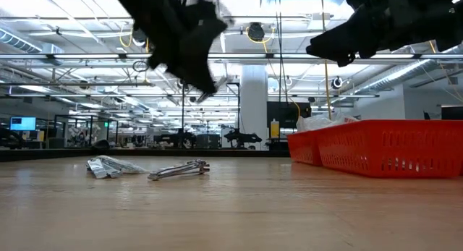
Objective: Pick & Place Travel size toiletries
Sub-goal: Put the nail cutter into the bottom left red bin
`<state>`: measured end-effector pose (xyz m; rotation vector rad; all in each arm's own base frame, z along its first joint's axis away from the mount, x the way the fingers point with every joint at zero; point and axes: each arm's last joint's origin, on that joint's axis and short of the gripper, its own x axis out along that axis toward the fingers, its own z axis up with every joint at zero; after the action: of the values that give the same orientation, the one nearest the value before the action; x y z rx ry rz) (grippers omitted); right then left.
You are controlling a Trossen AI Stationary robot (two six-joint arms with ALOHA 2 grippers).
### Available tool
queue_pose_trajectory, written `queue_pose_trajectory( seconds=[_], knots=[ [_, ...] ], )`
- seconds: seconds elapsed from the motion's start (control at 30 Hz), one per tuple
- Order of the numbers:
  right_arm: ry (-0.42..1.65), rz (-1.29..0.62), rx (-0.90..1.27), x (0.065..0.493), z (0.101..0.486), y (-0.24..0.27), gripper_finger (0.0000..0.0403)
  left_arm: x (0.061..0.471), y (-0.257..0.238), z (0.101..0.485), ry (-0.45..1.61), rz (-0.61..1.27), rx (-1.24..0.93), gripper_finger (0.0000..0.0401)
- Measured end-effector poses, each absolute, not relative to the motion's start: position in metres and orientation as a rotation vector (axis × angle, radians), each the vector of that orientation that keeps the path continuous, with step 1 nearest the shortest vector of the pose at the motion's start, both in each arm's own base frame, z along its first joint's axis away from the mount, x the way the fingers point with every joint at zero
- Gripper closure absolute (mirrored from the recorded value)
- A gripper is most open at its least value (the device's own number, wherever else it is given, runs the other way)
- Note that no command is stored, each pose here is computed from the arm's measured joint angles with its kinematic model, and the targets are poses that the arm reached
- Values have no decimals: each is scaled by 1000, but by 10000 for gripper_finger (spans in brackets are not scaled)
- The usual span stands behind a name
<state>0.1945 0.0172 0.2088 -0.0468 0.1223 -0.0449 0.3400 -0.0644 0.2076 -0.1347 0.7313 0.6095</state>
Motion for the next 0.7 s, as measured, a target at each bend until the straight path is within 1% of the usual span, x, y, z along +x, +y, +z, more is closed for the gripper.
queue_pose_trajectory(
  seconds=[0.1, 0.17, 0.3, 0.47, 0.7],
  knots=[
    [84, -43, -41, 195, 212, 17, 234, 347, -78, 218, 641, 518, 35, 358],
    [58, -40, -38, 195, 215, 18, 234, 353, -79, 224, 582, 482, 77, 358],
    [44, -5, 6, 197, 215, 19, 234, 364, -75, 233, 486, 434, 116, 358],
    [34, 65, 35, 204, 211, 22, 234, 376, -71, 245, 366, 285, 127, 358],
    [-7, 66, 35, 211, 209, 23, 233, 381, -61, 252, 299, 215, 135, 358]
  ],
)
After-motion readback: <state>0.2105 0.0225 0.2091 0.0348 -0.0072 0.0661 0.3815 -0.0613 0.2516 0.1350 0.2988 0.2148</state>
